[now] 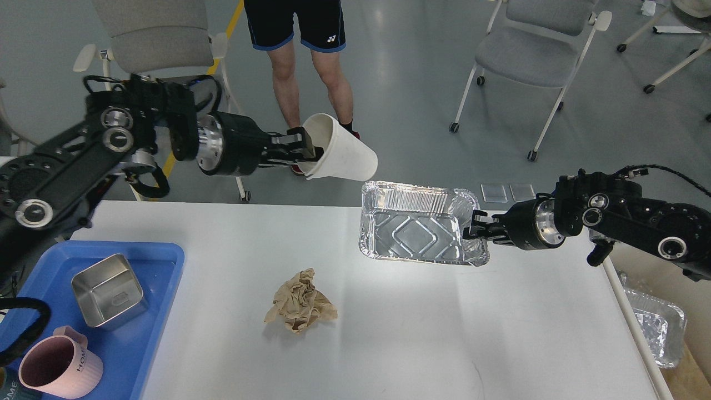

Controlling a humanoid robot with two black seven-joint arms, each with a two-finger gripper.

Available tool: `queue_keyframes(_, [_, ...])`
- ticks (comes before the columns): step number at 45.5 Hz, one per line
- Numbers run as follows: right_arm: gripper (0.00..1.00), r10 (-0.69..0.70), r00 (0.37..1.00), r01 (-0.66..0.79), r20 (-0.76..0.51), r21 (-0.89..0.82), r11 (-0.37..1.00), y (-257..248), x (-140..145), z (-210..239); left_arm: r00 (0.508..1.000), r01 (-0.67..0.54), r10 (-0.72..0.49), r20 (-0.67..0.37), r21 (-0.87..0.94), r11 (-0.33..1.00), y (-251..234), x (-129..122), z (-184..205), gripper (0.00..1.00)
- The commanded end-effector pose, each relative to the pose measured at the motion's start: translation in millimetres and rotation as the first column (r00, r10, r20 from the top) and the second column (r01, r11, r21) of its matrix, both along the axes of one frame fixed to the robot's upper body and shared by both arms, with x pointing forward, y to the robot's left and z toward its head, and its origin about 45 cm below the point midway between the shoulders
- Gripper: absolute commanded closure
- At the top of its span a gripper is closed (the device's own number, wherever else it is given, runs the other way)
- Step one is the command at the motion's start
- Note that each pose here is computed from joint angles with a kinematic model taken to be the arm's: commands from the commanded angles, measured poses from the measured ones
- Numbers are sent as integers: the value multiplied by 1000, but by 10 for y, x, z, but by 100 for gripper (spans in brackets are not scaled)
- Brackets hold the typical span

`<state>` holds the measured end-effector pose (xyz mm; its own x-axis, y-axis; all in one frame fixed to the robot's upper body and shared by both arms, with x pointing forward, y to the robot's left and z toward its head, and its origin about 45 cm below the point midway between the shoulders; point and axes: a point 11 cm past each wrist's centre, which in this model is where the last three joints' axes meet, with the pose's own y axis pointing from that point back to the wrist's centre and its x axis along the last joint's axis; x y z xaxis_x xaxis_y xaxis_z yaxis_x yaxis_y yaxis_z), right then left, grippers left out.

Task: Tidy desktop
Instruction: 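Lift the paper cup with the left gripper and place it in the foil tray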

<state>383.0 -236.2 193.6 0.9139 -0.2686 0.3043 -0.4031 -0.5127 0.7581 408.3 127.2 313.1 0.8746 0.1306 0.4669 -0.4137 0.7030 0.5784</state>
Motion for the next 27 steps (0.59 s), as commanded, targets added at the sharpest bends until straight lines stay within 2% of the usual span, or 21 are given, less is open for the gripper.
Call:
queue_keyframes(1, [100, -2, 1000, 2, 4, 6, 1000, 0, 6, 24, 999, 23, -23, -32, -7, 1000, -429, 9, -236, 100])
queue_keyframes(13, [100, 1, 1000, -2, 6, 12, 1000, 25, 8, 26, 992, 18, -23, -128, -42, 999, -926, -62, -603, 98])
queue_keyframes(16, [100, 1, 1000, -1, 5, 12, 1000, 23, 4, 20, 990, 14, -20, -139, -39, 999, -1020, -81, -675, 92])
queue_keyframes(19, [100, 1, 1000, -1, 5, 12, 1000, 23, 4, 20, 989, -4, -2, -150, -39, 999, -1061, -71, -724, 76])
queue_keyframes(21, [100, 0, 1000, 0, 5, 11, 1000, 16, 5, 22, 988, -31, 24, -152, -44, 999, -1076, -49, -745, 54])
queue_keyframes(24, [100, -1, 1000, 1, 5, 10, 1000, 9, 6, 23, 988, -66, 58, -145, -53, 996, -1089, -19, -746, 32])
queue_keyframes(27, [100, -3, 1000, 3, 6, 10, 1000, 2, 7, 24, 987, -82, 74, -140, -54, 995, -1090, -6, -746, 19])
